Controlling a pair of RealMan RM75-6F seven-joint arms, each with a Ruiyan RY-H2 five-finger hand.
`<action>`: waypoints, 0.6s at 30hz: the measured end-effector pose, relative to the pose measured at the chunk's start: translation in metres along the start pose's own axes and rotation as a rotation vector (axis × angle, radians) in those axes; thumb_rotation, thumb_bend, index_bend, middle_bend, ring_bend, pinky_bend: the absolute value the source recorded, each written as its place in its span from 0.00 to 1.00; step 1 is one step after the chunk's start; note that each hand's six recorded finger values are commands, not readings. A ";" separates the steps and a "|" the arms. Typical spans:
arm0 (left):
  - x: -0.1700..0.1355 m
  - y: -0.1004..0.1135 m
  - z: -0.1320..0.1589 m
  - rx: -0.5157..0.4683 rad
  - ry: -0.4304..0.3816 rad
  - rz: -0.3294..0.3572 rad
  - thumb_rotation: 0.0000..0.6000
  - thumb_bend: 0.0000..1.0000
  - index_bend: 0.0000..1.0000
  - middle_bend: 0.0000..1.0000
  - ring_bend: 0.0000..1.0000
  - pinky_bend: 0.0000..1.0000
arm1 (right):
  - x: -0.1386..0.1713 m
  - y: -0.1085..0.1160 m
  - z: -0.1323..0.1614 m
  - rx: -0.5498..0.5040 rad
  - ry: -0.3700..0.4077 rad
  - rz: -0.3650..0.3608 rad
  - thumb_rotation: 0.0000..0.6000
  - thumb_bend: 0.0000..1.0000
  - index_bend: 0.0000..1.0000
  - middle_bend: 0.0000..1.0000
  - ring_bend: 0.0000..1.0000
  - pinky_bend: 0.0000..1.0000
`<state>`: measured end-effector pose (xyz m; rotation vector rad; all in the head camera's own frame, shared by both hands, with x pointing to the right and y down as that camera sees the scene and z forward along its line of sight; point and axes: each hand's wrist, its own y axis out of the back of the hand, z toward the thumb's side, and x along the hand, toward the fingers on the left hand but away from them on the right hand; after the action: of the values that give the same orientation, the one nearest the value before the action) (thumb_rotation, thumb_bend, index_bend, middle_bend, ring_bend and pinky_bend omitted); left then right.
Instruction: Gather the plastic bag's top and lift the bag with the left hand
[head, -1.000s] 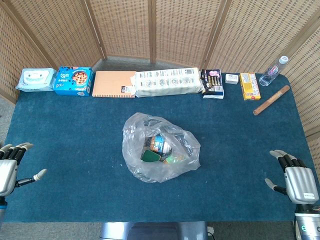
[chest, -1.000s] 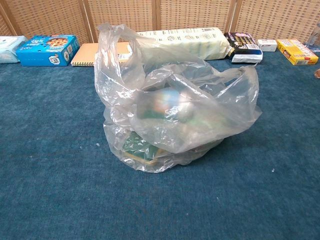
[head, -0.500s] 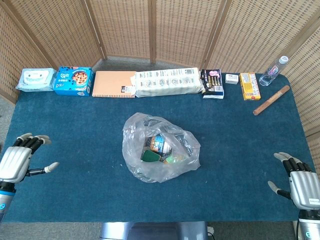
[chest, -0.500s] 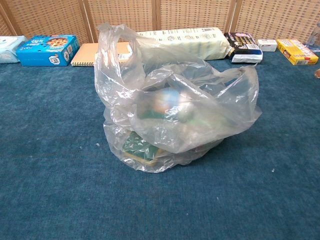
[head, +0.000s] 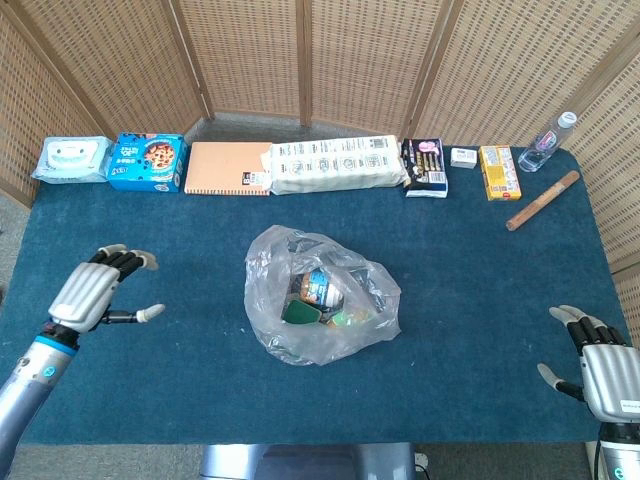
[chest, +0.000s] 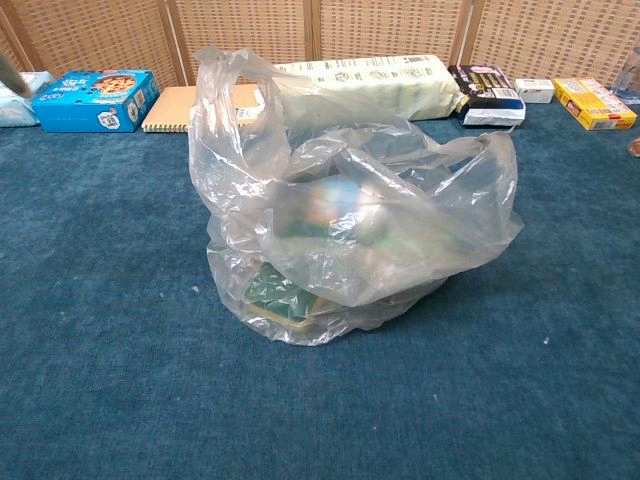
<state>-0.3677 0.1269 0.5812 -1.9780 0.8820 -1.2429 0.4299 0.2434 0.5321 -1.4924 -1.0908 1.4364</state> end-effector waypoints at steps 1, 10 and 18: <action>0.005 -0.001 0.005 -0.015 -0.011 -0.011 0.00 0.07 0.32 0.29 0.29 0.17 | 0.000 0.000 0.000 -0.001 -0.001 -0.001 0.93 0.17 0.21 0.23 0.28 0.32; 0.047 -0.016 0.050 -0.118 -0.110 -0.130 0.00 0.07 0.32 0.29 0.29 0.18 | 0.002 -0.001 -0.006 -0.002 -0.013 -0.004 0.93 0.17 0.21 0.23 0.28 0.32; 0.081 -0.033 0.089 -0.166 -0.169 -0.189 0.00 0.07 0.32 0.29 0.29 0.18 | 0.002 -0.004 -0.011 -0.011 -0.019 -0.004 0.94 0.17 0.21 0.23 0.28 0.32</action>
<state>-0.2521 0.0951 0.6165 -2.3056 0.7493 -1.1130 0.4405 0.2466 0.5358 -1.4864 -1.1147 1.4466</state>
